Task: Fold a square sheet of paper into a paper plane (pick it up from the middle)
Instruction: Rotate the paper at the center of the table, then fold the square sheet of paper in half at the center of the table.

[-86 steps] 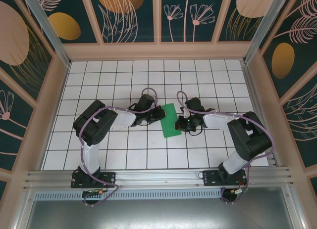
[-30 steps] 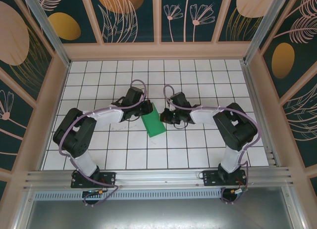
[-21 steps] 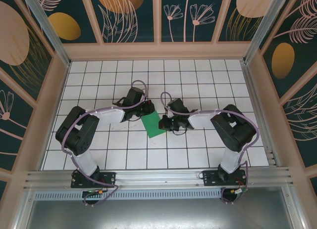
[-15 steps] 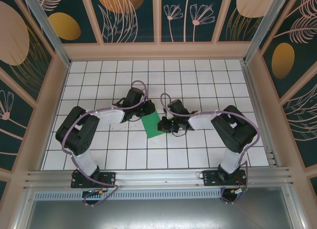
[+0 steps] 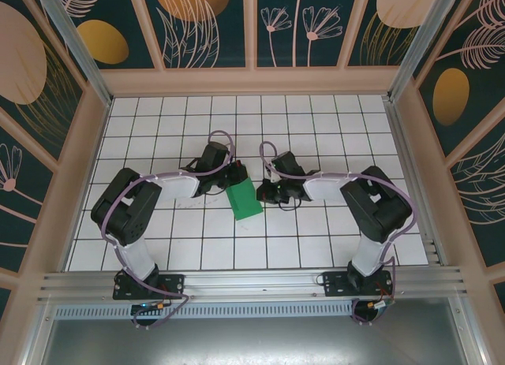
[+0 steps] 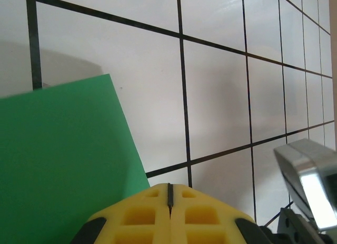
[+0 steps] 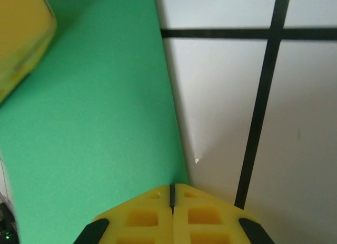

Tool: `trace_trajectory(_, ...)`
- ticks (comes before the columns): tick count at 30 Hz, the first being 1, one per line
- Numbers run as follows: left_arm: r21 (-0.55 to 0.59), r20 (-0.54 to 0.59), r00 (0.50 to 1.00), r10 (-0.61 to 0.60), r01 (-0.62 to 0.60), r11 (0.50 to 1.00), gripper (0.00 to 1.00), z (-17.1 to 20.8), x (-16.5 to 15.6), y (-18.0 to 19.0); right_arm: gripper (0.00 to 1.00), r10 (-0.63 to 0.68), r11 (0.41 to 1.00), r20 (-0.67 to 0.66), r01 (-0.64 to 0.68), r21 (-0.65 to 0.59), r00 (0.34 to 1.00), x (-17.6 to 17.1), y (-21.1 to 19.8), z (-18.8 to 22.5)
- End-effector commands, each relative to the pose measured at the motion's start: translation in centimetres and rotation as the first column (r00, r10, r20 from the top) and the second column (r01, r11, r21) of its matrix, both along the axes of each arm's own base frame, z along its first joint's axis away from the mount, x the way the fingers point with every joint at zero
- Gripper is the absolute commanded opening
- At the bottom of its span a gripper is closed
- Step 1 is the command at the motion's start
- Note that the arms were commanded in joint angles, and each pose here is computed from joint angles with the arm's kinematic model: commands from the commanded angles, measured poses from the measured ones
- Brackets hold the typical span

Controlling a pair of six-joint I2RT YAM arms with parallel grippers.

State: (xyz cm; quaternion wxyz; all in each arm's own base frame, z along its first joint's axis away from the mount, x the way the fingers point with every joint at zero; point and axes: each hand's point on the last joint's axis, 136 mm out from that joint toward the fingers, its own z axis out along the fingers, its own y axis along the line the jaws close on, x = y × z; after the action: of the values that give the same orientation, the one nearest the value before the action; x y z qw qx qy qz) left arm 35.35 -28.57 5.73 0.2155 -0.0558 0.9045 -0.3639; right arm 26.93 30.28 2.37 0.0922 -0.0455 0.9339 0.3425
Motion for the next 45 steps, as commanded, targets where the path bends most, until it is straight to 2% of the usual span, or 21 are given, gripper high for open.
trace_trajectory(1, -0.018, -0.005, 1.000, -0.004, 0.004, 1.000, 0.03, -0.5, 0.0, -0.3, 0.05, 0.024, 0.999, -0.025, -0.025, -0.035, 0.999, -1.0, 0.2, -1.0)
trace_trajectory(9, -0.027, -0.018, 0.999, -0.028, 0.027, 0.999, 0.03, -1.2, -0.5, -0.5, 0.07, 0.068, 0.994, -0.042, -0.064, 0.083, 0.997, -3.1, 2.2, 1.1)
trace_trajectory(15, -0.064, -0.032, 0.997, -0.070, 0.068, 0.996, 0.01, -1.5, -0.7, -1.5, 0.05, 0.036, 0.997, 0.046, -0.039, 0.062, 0.998, -0.2, 1.3, 2.0)
trace_trajectory(22, -0.042, -0.050, 0.996, -0.067, 0.065, 0.997, 0.00, -2.6, -0.7, -1.4, 0.01, 0.076, 0.996, 0.070, -0.078, 0.037, 0.995, 2.1, 1.4, 1.2)
trace_trajectory(37, -0.066, -0.063, 0.993, -0.098, 0.093, 0.993, 0.00, -2.9, -0.9, -2.0, 0.00, 0.113, 0.993, 0.032, -0.113, -0.016, 0.993, 1.6, 0.9, -1.3)
trace_trajectory(45, -0.012, -0.119, 0.990, -0.075, 0.074, 0.997, 0.00, -4.9, -1.2, -1.2, 0.00, 0.158, 0.987, 0.043, -0.157, -0.026, 0.987, 1.3, 0.9, -1.2)
